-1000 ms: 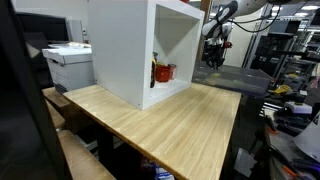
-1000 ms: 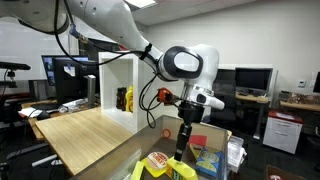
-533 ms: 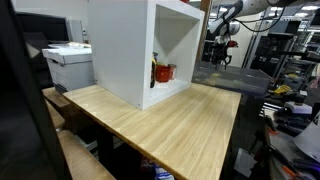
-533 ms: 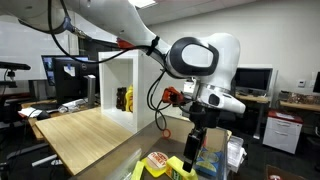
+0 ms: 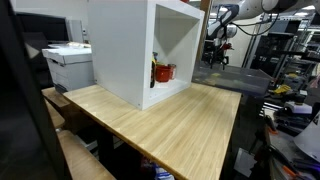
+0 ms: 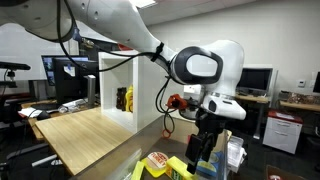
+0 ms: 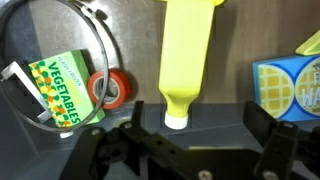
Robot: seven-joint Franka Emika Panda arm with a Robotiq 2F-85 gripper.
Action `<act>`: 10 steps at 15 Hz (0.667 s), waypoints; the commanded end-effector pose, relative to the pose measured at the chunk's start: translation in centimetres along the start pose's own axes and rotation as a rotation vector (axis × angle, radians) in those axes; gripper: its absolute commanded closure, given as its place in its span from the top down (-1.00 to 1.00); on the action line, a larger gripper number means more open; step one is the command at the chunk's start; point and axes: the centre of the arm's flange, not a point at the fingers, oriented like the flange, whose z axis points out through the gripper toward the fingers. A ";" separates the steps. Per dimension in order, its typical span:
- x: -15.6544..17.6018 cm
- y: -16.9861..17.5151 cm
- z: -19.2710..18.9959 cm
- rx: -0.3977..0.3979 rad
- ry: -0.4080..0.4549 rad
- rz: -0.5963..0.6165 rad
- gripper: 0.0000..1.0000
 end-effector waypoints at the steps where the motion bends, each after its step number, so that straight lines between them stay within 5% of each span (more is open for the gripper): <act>1: 1.7 -1.3 1.1 0.007 0.016 0.109 1.00; 10: 4.9 -0.1 3.7 -0.036 0.039 0.206 1.00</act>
